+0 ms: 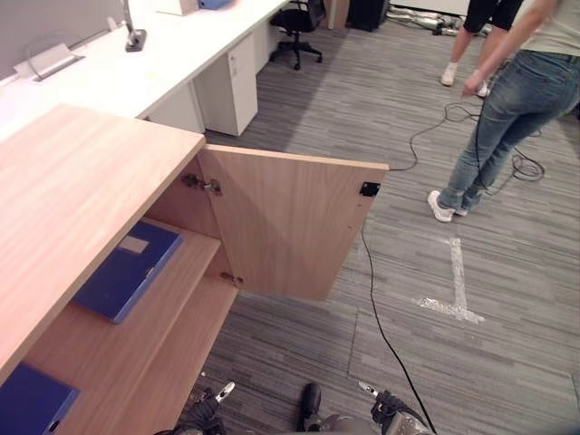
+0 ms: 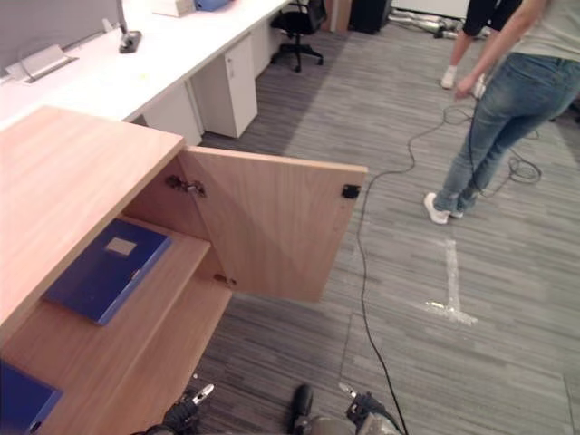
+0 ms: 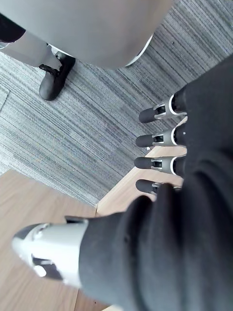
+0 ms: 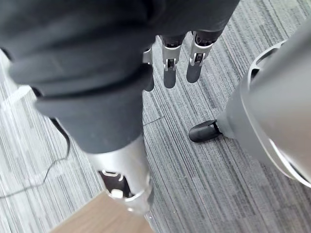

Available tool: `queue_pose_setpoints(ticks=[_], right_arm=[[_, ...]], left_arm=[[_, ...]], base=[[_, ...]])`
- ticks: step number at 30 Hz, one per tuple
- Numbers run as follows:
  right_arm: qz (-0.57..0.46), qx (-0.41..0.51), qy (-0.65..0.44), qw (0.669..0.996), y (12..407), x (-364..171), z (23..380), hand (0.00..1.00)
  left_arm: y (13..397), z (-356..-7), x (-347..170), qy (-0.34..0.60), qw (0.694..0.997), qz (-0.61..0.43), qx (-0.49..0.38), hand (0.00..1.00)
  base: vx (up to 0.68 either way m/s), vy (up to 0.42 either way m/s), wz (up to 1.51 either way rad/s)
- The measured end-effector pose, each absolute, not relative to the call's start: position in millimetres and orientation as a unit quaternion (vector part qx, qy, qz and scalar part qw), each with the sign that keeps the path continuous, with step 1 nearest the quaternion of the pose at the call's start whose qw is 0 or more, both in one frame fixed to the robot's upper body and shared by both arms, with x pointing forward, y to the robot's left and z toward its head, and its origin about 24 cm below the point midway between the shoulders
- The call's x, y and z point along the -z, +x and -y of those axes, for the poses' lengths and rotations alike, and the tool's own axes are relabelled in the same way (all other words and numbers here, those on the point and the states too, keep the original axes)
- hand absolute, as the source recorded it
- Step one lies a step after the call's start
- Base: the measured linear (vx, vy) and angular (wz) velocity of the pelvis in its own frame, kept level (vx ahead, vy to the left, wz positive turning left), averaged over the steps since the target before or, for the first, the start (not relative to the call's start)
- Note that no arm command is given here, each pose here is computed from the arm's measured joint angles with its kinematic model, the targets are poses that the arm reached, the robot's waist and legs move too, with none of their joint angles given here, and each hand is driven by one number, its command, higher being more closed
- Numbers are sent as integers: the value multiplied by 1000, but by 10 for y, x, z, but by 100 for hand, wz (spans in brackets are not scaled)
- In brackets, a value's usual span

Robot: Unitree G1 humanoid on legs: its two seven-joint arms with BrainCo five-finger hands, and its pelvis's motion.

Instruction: Walk over to the cabinet, pick up the folder, carry it to the office cabinet, place the folder inside the office cabinet, then close the office cabinet door

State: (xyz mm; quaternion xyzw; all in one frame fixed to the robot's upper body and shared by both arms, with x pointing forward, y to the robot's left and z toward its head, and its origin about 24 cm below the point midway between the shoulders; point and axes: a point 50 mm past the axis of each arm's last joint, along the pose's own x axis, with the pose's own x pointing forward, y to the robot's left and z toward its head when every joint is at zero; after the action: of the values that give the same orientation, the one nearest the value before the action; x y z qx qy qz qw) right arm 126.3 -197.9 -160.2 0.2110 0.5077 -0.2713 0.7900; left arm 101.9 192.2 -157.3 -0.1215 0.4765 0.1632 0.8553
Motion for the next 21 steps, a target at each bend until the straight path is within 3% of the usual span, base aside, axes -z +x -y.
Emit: queue_pose_setpoints(ticks=[9,13,18,21], right_arm=[[-344,269,252,863,2135,1119,2102,0],[-237,252,263,901,2733,633,2237,0],[-158,264,239,921,3034,195,2619,0],[-135,262,249,923,3191,12,2669,0]], left_arm=[[1005,-1987,1567,-107,857,-477,-162,0],[821,-2100,1591,-90,847,-494,-173,0],[644,-2115,1622,-95,835,-509,-184,0],[533,-2127,1637,-94,828,-521,-186,0]], base=[[-57,97,-27],[53,31,-7],[13,25,-17],[-39,29,-13]])
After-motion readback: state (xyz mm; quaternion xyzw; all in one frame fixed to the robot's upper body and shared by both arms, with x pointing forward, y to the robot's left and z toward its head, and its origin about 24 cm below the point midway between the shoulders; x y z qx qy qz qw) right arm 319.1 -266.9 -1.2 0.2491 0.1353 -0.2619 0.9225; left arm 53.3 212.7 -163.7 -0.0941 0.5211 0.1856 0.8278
